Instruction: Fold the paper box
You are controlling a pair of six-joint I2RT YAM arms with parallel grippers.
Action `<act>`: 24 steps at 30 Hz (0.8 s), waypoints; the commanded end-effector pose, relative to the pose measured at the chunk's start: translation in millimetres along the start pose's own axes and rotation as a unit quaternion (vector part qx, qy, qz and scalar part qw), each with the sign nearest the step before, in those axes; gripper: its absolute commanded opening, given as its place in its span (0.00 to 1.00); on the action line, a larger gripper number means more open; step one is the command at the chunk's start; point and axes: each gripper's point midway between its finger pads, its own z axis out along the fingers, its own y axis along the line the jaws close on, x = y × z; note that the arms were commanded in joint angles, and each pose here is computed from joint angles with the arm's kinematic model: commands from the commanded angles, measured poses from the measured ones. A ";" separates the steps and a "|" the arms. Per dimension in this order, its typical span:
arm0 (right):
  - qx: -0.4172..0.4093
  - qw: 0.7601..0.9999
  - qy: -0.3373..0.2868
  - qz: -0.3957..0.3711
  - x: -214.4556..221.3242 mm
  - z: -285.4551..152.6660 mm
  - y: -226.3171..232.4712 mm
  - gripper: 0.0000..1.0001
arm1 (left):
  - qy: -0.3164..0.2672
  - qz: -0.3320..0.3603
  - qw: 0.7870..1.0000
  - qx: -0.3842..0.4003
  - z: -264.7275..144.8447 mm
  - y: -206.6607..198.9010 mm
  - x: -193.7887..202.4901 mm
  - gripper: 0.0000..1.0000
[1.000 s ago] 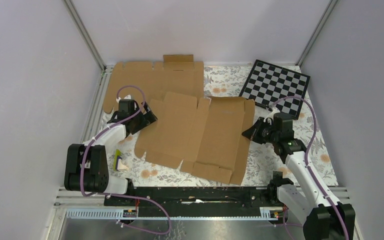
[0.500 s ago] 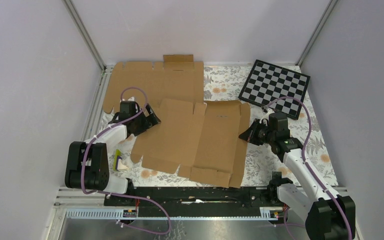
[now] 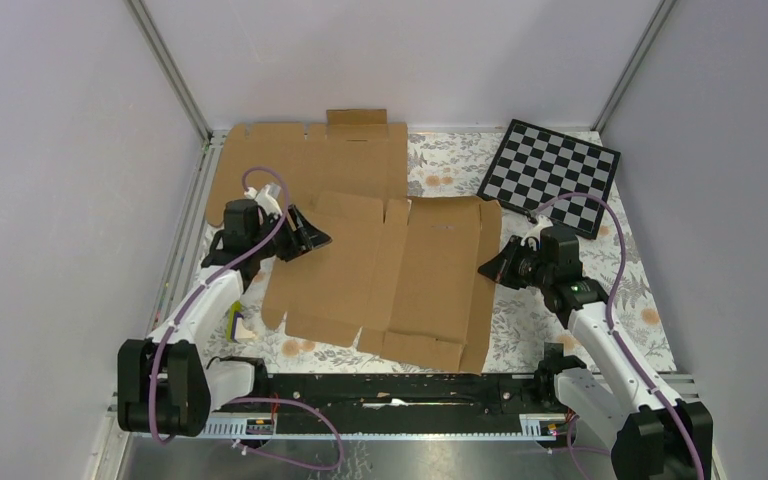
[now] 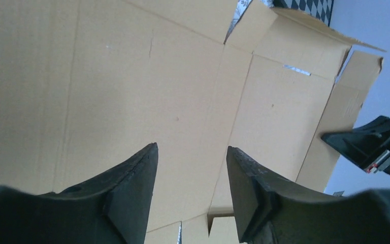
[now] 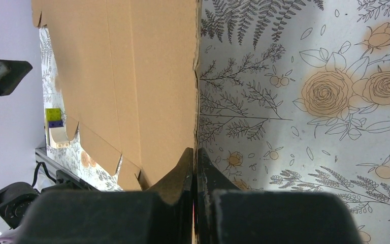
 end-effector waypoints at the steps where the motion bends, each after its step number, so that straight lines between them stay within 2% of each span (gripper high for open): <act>1: -0.015 0.999 -0.024 -0.017 -11.7 3.1 7.3 0.00 | 0.027 0.020 0.999 0.026 -7.1 -12.1 9.2 0.53; 4: -0.012 0.999 -0.025 -0.017 -13.3 3.8 6.8 0.00 | 0.024 0.035 0.999 0.021 -6.9 -16.4 9.0 0.52; 6: -0.013 0.999 -0.024 -0.017 -12.7 4.0 7.0 0.00 | 0.011 0.041 0.999 -0.010 -7.0 -9.6 2.0 0.56; 7: -0.015 0.999 -0.024 -0.017 -12.5 3.5 7.6 0.00 | -0.004 0.039 0.998 -0.042 -7.6 -0.8 -5.0 0.63; 9: -0.015 0.999 -0.026 -0.017 -12.1 2.4 7.6 0.00 | -0.041 0.029 0.989 -0.137 -12.7 22.9 -20.8 0.85; 12: -0.016 0.999 -0.032 -0.019 -13.0 0.5 8.2 0.00 | -0.119 0.031 0.963 -0.238 -22.3 39.5 -42.7 0.99; 16: -0.023 0.999 -0.032 -0.022 -13.5 -1.3 11.8 0.00 | -0.176 0.042 0.947 -0.266 -15.4 50.0 -52.4 0.99; 19: -0.033 0.999 -0.028 -0.018 -11.5 -2.5 15.6 0.00 | -0.169 0.077 0.930 -0.316 -9.5 75.8 -55.0 0.99; 22: -0.037 0.999 -0.025 -0.014 -10.7 -4.7 18.4 0.00 | -0.174 0.081 0.916 -0.351 -9.0 98.5 -60.2 0.99; 24: -0.029 0.999 -0.028 -0.016 -12.2 -6.4 16.8 0.00 | -0.186 0.070 0.917 -0.346 -7.8 109.3 -63.9 0.99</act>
